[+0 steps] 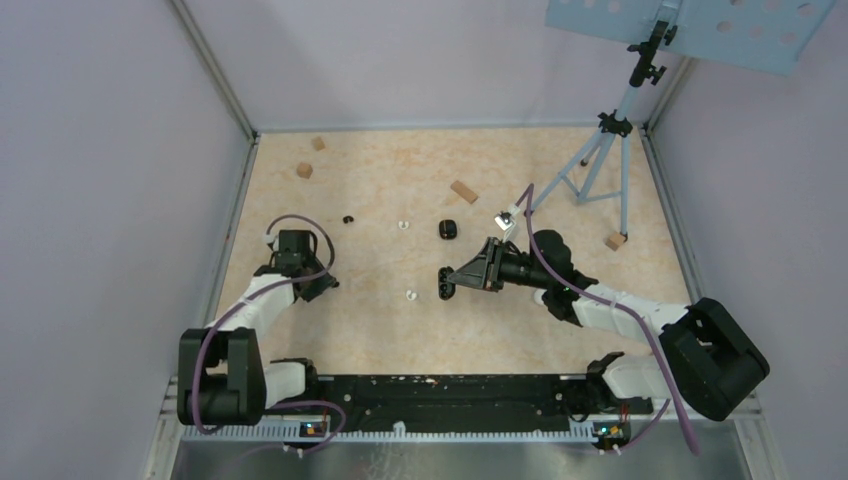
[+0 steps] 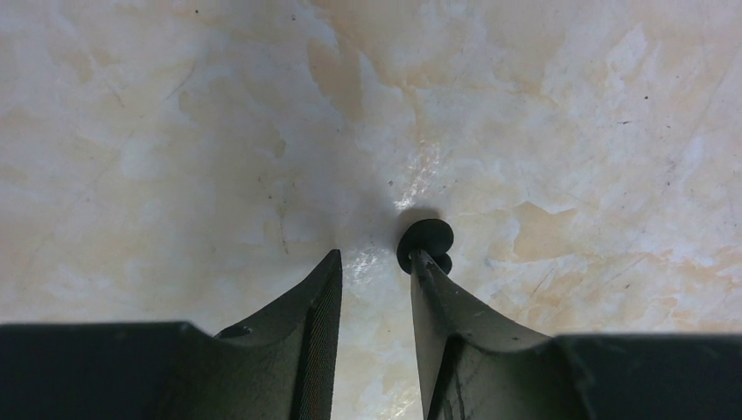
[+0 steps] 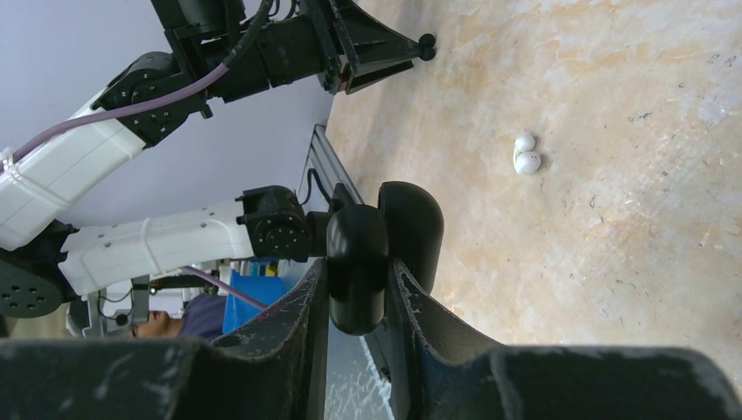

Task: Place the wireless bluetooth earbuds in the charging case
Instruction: Pick up the right earbud from the center of the board.

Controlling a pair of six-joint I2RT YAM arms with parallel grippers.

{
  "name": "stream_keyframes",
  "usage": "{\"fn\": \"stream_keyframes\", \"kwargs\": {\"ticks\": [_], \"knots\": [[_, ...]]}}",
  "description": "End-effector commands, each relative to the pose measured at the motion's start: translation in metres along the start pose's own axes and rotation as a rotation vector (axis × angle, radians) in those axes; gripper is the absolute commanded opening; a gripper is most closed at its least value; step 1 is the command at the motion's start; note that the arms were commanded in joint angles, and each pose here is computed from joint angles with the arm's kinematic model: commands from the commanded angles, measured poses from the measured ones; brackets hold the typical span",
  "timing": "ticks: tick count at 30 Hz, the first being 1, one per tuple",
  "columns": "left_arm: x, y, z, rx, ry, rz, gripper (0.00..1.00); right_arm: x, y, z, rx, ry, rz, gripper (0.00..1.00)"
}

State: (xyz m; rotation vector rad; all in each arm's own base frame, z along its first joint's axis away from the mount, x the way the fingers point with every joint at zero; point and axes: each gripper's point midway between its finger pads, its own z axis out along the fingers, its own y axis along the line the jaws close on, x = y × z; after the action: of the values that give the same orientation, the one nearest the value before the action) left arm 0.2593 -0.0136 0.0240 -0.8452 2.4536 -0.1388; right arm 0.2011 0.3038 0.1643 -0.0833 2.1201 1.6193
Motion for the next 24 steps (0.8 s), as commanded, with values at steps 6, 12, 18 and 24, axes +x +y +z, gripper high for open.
{"fn": "stream_keyframes", "kwargs": {"ticks": [6,12,18,24], "knots": [[-0.013,-0.024,0.007,0.092,-0.014,0.029,0.37,-0.015,0.019,0.001,-0.057,-0.033,-0.057,0.0],[-0.013,-0.036,0.005,0.162,-0.004,0.047,0.33,-0.016,0.019,0.003,-0.056,-0.035,-0.056,0.0],[-0.009,-0.042,0.006,0.201,0.014,0.063,0.31,-0.017,0.019,0.004,-0.057,-0.033,-0.055,0.0],[-0.007,-0.043,0.009,0.203,0.022,0.071,0.26,-0.017,0.019,0.005,-0.055,-0.032,-0.052,0.0]]}}
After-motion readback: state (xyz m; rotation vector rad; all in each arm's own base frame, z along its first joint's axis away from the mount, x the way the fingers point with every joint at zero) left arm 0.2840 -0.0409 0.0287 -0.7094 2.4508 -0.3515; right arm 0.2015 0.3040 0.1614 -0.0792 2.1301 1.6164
